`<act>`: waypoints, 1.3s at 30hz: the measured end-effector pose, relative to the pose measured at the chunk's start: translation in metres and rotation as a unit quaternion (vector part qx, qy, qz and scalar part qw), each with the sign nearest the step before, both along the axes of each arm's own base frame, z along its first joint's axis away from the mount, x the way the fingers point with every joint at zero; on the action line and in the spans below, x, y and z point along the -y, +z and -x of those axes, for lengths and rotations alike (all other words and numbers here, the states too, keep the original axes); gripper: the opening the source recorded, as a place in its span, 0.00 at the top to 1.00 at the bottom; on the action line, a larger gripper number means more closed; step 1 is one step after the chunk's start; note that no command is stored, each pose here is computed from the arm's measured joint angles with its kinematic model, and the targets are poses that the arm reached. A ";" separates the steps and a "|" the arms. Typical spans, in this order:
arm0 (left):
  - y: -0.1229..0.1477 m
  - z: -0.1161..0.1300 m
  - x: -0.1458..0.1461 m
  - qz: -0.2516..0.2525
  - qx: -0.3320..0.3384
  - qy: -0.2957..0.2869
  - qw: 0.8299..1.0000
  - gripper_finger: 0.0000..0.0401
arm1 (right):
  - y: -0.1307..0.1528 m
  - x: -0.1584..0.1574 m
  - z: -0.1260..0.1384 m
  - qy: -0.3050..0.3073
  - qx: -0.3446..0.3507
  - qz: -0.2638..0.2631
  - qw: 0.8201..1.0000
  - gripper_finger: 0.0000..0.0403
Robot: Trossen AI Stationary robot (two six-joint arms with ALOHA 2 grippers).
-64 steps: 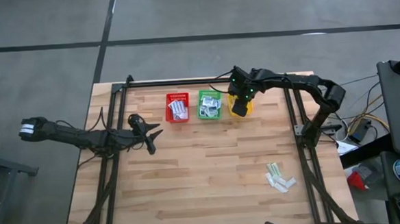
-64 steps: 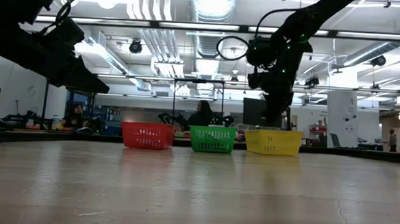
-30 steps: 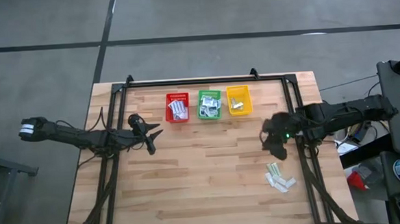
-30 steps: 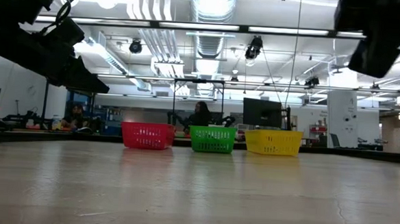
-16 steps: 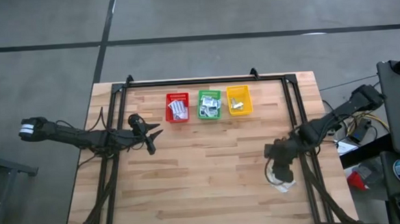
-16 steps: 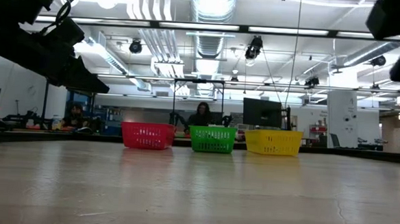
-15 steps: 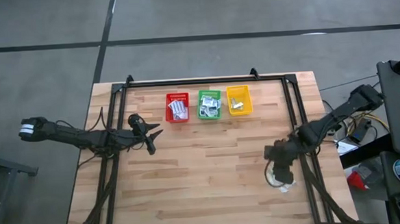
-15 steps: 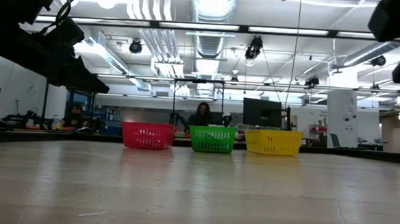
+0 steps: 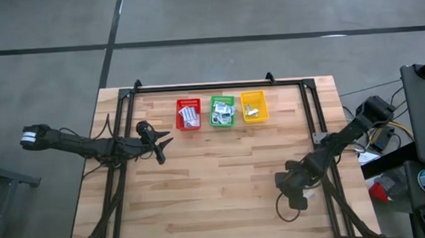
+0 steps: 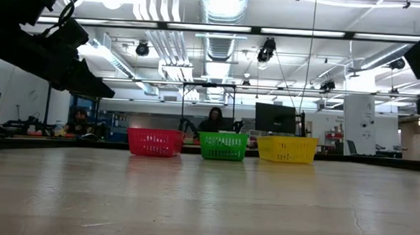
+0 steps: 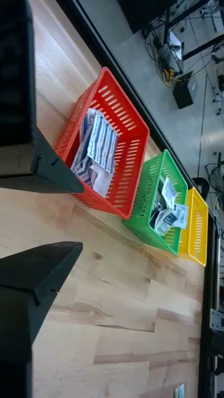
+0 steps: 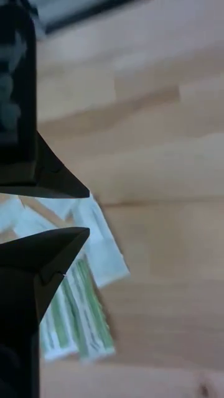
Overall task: Pick & Place First Aid Supplies
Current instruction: Put the green bandage into the yellow basket
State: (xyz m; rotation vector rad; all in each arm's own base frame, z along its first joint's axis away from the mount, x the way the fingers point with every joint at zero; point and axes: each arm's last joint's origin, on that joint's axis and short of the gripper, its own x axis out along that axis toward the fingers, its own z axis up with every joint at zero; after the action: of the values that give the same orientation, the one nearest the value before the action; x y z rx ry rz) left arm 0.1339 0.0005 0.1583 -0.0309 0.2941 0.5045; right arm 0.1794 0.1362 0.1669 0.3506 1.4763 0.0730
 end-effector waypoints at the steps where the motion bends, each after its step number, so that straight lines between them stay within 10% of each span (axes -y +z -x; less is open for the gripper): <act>1: 0.000 0.000 0.000 0.000 0.000 0.000 1.000 0.67 | -0.003 0.000 -0.001 0.007 0.002 0.010 1.000 0.80; 39: 0.000 0.000 0.000 0.003 0.001 -0.001 1.000 0.67 | -0.028 0.006 0.005 0.043 0.009 0.040 0.998 0.58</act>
State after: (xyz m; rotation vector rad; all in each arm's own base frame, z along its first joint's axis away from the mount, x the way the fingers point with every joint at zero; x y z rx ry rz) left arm 0.1339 0.0004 0.1583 -0.0379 0.2933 0.5016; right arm 0.1741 0.1298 0.1389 0.2219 1.4708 0.0853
